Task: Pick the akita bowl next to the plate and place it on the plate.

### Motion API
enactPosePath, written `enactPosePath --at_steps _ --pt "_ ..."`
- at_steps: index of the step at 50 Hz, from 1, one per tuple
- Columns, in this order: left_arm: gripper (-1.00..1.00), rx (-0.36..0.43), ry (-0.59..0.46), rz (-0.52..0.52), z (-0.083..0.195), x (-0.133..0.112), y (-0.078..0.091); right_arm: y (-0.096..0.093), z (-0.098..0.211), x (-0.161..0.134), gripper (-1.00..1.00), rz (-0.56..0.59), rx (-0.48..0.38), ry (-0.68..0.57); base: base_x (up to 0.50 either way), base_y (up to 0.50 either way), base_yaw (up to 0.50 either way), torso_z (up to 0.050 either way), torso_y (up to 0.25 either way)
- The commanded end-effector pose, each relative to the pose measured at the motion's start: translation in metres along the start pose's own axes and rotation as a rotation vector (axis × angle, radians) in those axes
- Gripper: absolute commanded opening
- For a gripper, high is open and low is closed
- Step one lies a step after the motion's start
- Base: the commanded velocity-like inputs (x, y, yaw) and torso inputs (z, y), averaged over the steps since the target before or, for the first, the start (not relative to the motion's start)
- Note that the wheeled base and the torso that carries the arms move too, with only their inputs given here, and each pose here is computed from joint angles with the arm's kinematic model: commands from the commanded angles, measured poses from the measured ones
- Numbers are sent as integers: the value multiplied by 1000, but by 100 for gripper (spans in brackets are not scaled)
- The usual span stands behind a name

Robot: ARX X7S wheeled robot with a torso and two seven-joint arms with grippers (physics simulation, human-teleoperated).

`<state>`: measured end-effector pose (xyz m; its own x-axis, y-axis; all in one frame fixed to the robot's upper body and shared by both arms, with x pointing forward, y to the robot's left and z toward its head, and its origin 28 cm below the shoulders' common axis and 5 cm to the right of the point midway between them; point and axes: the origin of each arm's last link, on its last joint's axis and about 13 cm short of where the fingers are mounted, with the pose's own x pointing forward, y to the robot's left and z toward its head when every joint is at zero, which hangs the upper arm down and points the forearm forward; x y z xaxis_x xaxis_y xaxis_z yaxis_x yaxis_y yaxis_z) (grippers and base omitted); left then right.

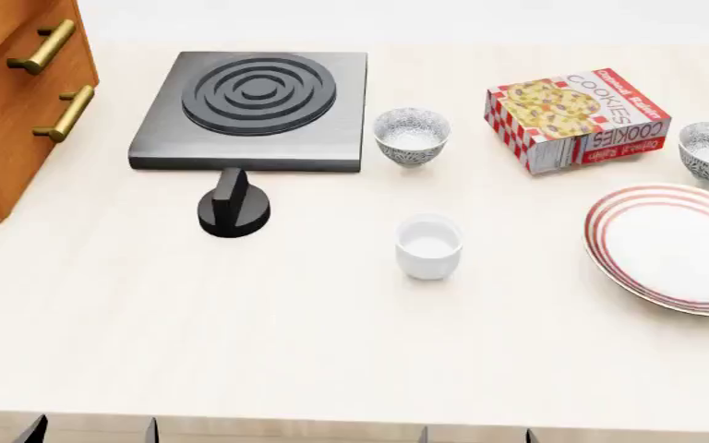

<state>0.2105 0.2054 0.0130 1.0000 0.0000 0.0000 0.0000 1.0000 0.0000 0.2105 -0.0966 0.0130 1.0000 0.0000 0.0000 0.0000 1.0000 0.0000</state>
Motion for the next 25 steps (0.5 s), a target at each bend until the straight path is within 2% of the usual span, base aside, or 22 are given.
enactPosePath --at_steps 1,14,16,20,22,25 --pt "100 -7 6 10 -2 2 0 -1 0 0 100 18 15 -15 0 0 0 0 0" --pt "100 -4 1 8 -3 1 -1 -2 0 -1 100 15 17 -21 0 0 0 0 0" --pt "100 -31 -14 -1 0 1 -1 -2 0 -1 100 16 16 -20 0 0 0 0 0" --pt "100 14 -4 7 -1 2 -1 -2 0 -1 100 17 15 -19 0 0 0 0 0" --pt "100 -22 -13 5 0 1 0 -2 0 -1 100 18 15 -19 0 0 0 0 0" --pt "100 -30 -5 1 1 0 0 -2 0 -1 100 16 13 -20 0 0 0 0 0"
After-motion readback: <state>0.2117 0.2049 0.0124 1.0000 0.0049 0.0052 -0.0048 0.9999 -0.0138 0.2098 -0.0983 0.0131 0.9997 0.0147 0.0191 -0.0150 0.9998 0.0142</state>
